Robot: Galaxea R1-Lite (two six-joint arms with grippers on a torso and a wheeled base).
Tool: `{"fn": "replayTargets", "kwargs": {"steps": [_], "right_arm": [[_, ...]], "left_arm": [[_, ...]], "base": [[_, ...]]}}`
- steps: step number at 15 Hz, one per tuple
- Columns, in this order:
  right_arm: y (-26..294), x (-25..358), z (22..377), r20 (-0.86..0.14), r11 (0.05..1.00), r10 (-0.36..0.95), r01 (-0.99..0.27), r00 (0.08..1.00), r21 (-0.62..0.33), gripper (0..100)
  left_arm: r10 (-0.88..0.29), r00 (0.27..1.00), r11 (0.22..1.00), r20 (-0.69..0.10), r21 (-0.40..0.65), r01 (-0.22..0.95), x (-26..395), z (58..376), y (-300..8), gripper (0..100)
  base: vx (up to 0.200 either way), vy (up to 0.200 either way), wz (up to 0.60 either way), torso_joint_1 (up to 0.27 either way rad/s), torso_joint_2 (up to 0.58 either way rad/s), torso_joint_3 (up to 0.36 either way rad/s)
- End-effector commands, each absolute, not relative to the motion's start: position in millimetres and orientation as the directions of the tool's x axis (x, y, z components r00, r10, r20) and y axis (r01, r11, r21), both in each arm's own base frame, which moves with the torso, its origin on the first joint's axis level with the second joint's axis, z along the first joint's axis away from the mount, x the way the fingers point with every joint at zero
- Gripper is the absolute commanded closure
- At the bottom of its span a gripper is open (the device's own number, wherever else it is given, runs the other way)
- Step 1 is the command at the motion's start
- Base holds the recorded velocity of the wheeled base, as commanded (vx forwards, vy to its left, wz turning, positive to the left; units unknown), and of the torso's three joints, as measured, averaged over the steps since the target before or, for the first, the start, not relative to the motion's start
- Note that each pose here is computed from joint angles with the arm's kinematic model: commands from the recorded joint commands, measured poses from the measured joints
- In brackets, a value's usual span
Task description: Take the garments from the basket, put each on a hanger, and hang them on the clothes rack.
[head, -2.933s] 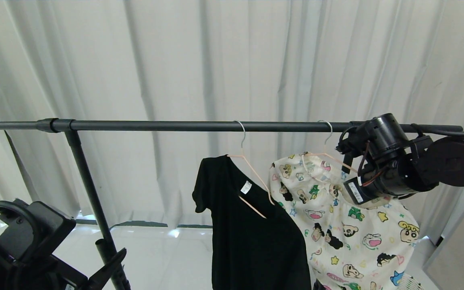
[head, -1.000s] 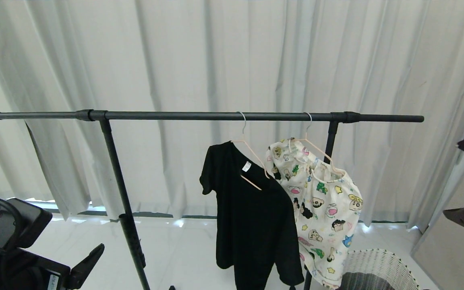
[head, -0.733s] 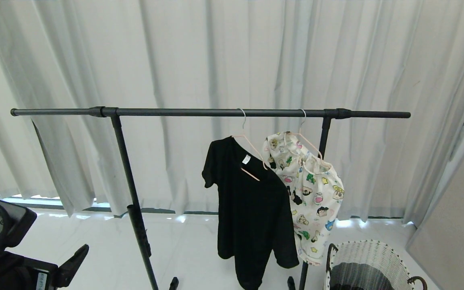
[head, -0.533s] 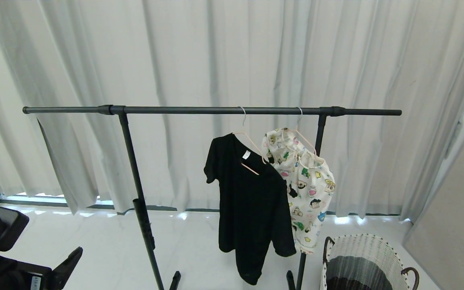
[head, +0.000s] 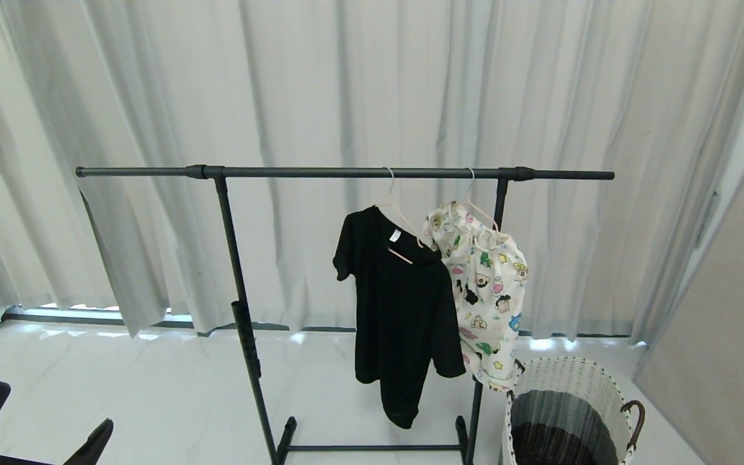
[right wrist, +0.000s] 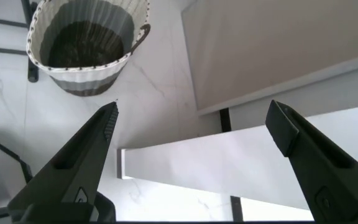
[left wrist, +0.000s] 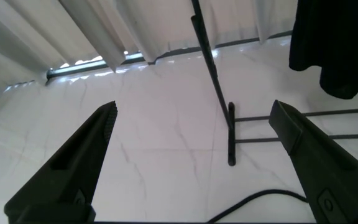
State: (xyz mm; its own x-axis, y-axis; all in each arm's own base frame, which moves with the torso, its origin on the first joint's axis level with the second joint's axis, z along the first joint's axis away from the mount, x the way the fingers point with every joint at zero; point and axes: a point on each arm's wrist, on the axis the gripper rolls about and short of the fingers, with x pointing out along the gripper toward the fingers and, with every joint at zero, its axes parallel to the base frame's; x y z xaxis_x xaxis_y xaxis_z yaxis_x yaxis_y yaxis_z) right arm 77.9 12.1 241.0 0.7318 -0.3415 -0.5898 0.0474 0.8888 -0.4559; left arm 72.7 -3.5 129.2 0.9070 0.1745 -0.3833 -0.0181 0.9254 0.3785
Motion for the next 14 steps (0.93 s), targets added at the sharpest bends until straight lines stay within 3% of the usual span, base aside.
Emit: {"fn": "replayTargets", "kwargs": {"steps": [1, 5, 8, 13, 14], "right_arm": [[11.8, 76.9, 238.7, -0.593, 0.888, -0.342, 0.045, 0.729, -0.458, 0], [9.4, 69.8, 233.3, -0.572, 0.893, -0.337, 0.062, 0.748, -0.445, 0], [2.7, 55.2, 223.1, -0.556, 0.893, -0.359, 0.104, 0.75, -0.438, 0], [-7.7, 22.4, 199.5, -0.528, 0.89, -0.395, 0.171, 0.752, -0.422, 0], [-9.3, 15.1, 193.2, -0.52, 0.891, -0.394, 0.177, 0.758, -0.418, 0]], "left_arm": [[0.173, 0.923, 0.926, -0.344, 0.375, -0.033, 58.4, 123.1, -1.5, 0], [0.179, 0.946, 0.93, -0.27, 0.359, -0.074, 36.3, 111.2, 2.0, 0], [0.261, 0.937, 0.917, -0.232, 0.363, -0.165, 7.9, 89.7, 7.2, 0], [0.356, 0.934, 0.895, -0.043, 0.303, -0.327, -17.5, 84.1, 10.9, 0], [0.371, 0.927, 0.891, -0.047, 0.299, -0.342, -17.3, 83.8, 11.2, 0]], "base": [[0.0, 0.0, 0.0, 0.0, 0.0, 0.0], [0.0, 0.0, 0.0, -0.143, 0.34, 0.185], [0.0, 0.0, 0.0, -0.227, 0.5, 0.274], [0.0, 0.0, 0.0, -0.208, 0.5, 0.28], [0.0, 0.0, 0.0, -0.198, 0.5, 0.3]]}}
